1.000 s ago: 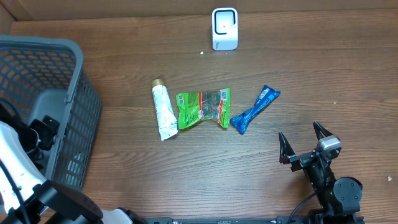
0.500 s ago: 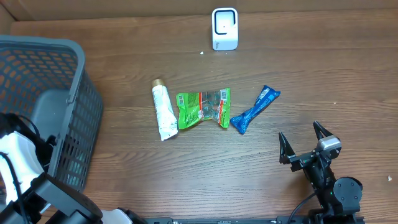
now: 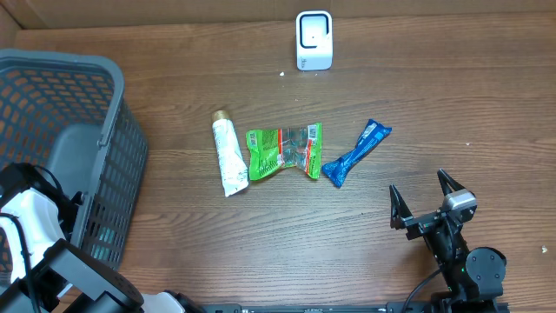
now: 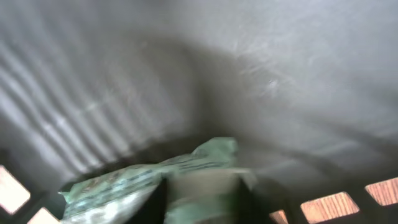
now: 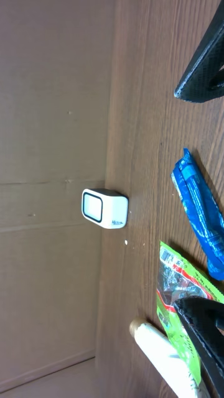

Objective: Scan the item barcode

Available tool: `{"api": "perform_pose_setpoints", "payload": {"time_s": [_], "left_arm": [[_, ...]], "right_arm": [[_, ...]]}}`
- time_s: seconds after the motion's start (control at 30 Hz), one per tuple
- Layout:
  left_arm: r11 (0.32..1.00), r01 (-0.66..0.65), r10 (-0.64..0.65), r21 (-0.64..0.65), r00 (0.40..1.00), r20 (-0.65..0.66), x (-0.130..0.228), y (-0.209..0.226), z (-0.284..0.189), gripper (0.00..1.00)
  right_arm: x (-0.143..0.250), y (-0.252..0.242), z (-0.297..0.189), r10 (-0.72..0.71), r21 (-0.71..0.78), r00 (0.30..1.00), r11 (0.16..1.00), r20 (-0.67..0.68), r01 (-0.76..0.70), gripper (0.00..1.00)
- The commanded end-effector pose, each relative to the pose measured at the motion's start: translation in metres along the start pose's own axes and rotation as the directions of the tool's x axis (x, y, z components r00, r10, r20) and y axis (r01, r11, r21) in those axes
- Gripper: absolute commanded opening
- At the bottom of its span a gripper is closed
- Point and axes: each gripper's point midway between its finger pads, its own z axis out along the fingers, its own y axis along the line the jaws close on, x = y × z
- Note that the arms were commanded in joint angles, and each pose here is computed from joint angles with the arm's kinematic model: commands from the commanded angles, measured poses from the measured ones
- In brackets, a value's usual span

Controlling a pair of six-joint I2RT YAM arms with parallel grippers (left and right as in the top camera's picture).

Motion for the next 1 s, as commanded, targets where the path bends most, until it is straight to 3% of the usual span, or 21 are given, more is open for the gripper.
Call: {"api": "perform_pose_setpoints", "payload": {"time_s": [0.0,0.33,0.37,0.43,0.47,0.5,0.53,0.67,0.97], "left_arm": [[0.99,-0.116,0.115,0.077,0.993,0.018,-0.003,-0.015,-0.004,0.04],[0.956,-0.226,0.197,0.186,0.967,0.165,-0.045,-0.043,-0.099,0.04],[0.946,-0.248,0.217,0.208,0.963,0.158,-0.041,-0.047,-0.104,0.13],[0.935,-0.271,0.247,0.228,0.961,0.127,-0.031,-0.051,-0.105,0.46],[0.935,-0.273,0.256,0.229,0.962,0.1,-0.024,-0.051,-0.103,0.57],[0.933,-0.278,0.27,0.229,0.961,0.066,-0.015,-0.049,-0.1,0.82],[0.934,-0.275,0.273,0.229,0.961,0.041,-0.009,-0.048,-0.098,0.99],[0.946,-0.25,0.264,0.206,0.964,-0.042,0.008,-0.036,-0.088,1.0],[0.953,-0.272,0.285,0.132,0.954,-0.093,0.017,-0.017,-0.07,0.98]], "right_arm": [[0.002,0.0,0.0,0.002,-0.002,1.0,1.0,0.003,-0.002,1.0],[0.002,0.0,0.0,0.002,-0.002,1.0,1.0,0.003,-0.002,1.0],[0.002,0.0,0.0,0.002,-0.002,1.0,1.0,0.003,-0.002,1.0],[0.002,0.0,0.0,0.002,-0.001,1.0,1.0,0.003,-0.002,1.0],[0.002,0.0,0.0,0.002,-0.002,1.0,1.0,0.003,-0.002,1.0],[0.002,0.0,0.0,0.002,-0.002,1.0,1.0,0.003,-0.002,1.0],[0.002,0.0,0.0,0.002,-0.002,1.0,1.0,0.003,-0.002,1.0],[0.002,0.0,0.0,0.002,-0.002,1.0,1.0,0.003,-0.002,1.0],[0.002,0.0,0.0,0.002,-0.002,1.0,1.0,0.003,-0.002,1.0]]}}
